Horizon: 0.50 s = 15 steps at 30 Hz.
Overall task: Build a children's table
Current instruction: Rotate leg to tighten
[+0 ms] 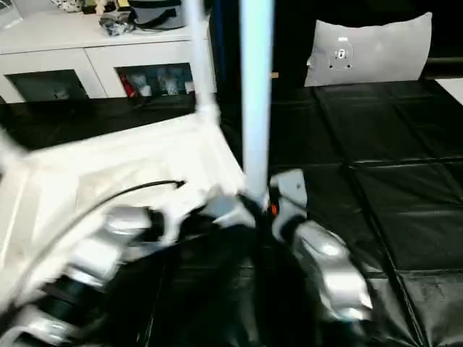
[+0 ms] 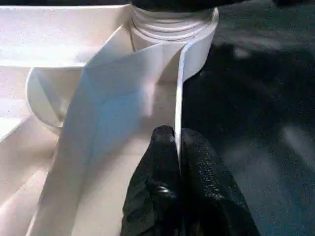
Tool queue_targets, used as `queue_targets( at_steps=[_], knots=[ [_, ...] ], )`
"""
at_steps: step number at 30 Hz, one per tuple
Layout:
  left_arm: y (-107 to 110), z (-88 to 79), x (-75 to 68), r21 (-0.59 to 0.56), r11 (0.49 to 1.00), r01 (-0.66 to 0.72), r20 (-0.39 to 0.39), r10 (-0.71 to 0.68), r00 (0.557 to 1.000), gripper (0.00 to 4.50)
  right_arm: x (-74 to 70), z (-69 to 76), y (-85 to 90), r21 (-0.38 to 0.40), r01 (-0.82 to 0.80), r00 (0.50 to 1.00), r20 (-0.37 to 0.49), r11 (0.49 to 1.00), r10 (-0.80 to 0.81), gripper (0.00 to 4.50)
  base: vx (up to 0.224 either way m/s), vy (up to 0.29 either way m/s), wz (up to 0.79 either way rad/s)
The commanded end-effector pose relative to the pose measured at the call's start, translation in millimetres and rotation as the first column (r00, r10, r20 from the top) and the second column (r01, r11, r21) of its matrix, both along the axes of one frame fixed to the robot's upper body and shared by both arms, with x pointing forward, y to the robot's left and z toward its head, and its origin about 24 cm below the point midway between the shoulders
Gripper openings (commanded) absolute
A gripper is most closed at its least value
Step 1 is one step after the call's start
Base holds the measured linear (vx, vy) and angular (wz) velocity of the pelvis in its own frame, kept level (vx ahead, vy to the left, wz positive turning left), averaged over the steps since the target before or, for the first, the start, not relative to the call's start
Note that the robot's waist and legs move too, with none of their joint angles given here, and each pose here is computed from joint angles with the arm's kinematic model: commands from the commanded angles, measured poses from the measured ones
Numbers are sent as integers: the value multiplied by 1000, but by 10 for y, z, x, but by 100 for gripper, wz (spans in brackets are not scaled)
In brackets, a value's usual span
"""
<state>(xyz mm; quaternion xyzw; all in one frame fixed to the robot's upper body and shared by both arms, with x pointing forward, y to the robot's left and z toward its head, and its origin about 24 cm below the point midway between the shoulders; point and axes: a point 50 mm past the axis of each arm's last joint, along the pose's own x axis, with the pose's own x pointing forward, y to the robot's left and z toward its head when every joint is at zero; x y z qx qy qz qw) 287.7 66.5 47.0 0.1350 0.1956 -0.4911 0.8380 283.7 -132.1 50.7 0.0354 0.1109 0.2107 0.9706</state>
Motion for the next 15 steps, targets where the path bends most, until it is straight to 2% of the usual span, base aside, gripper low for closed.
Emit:
queue_targets(
  at_steps=[1, 3, 5, 6, 8, 11, 15],
  knots=[
    [-230, 305, 29, -112, 993, -22, 128, 36, 991, 0, -76, -151, 393, 56, -105, 990, -90, 993, 109, 256, 0, 0, 0],
    [-336, 325, -61, -119, 993, -5, 121, 19, 992, 0, -39, -151, 421, 3, -62, 995, -78, 998, 62, 256, 0, 0, 0],
    [-352, 319, -111, -112, 994, 8, 116, 5, 993, 0, -7, -135, 370, 20, -6, 998, -64, 1000, 8, 256, 0, 0, 0],
    [-336, 313, -106, -109, 994, 7, 117, 6, 993, 0, -4, -130, 357, 21, -4, 998, -60, 1000, 5, 290, 0, 0, 0],
    [-275, 297, -83, -88, 996, 5, 120, 5, 993, 0, 6, -113, 327, 27, 6, 999, -46, 1000, -5, 325, 0, 0, 0],
    [-126, 272, -31, -60, 998, 11, 121, -4, 993, 0, 8, -41, 271, 57, -15, 1000, 3, 998, 14, 355, 0, 0, 0],
    [-9, 249, 5, -20, 999, 45, 128, -42, 991, 0, -21, 20, 209, 53, -82, 995, 55, 995, 79, 388, 0, 0, 0]
  ],
)
